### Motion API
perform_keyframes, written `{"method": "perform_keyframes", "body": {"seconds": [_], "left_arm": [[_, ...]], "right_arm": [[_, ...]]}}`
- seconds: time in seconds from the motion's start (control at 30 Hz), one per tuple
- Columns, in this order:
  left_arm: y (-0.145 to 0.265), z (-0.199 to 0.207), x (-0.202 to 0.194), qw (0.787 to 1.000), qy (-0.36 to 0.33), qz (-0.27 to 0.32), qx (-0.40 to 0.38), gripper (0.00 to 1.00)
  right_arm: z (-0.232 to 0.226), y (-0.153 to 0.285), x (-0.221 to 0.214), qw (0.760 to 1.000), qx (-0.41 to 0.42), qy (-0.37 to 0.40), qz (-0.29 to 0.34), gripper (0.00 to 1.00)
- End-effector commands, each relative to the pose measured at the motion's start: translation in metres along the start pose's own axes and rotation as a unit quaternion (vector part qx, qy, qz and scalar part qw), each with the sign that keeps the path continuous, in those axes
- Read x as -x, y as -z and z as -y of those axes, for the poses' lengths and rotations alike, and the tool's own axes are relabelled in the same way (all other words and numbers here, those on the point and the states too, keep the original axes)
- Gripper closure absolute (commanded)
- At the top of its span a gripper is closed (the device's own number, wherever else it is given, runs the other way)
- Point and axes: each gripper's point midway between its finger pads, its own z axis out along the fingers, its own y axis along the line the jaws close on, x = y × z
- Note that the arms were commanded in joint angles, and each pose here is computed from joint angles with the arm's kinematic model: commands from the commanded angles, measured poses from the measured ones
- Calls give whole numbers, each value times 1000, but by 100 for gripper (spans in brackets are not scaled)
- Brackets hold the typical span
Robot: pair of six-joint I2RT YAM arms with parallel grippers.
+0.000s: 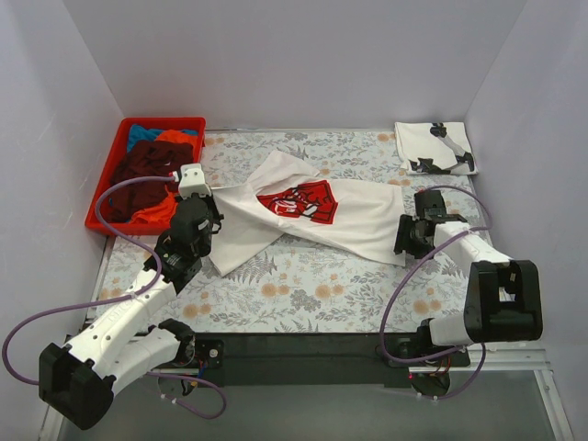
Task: Fold and stack the t-shirts
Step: Flatten the tshirt out
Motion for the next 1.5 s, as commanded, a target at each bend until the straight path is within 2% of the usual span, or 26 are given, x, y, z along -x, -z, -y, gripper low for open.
{"method": "perform_keyframes", "body": {"seconds": [0.0,0.2,0.6,0.67,0.93,1.17,1.37,1.47], "left_arm": [[4,-2,19,1000,17,18,2,99],[4,-2,19,1000,20,18,3,99],[8,-4,24,999,28,24,2,99],[8,-3,25,999,30,25,0,99],[9,-4,25,999,32,26,3,99],[8,-3,23,999,31,24,2,99],[1,-2,25,999,34,36,10,99],[-17,6,34,999,37,33,16,100]], "right_arm": [[-6,8,-15,1000,11,-20,-5,39],[-13,4,-29,999,12,-43,-21,42],[2,-1,-28,997,-49,-65,3,54],[0,-4,-32,997,-43,-67,-6,59],[4,-18,-62,995,-48,-64,-55,63],[3,-22,-73,995,-41,-61,-70,87],[6,-12,-45,998,-46,-47,-18,99],[-1,8,1,998,-41,-36,39,99]]}}
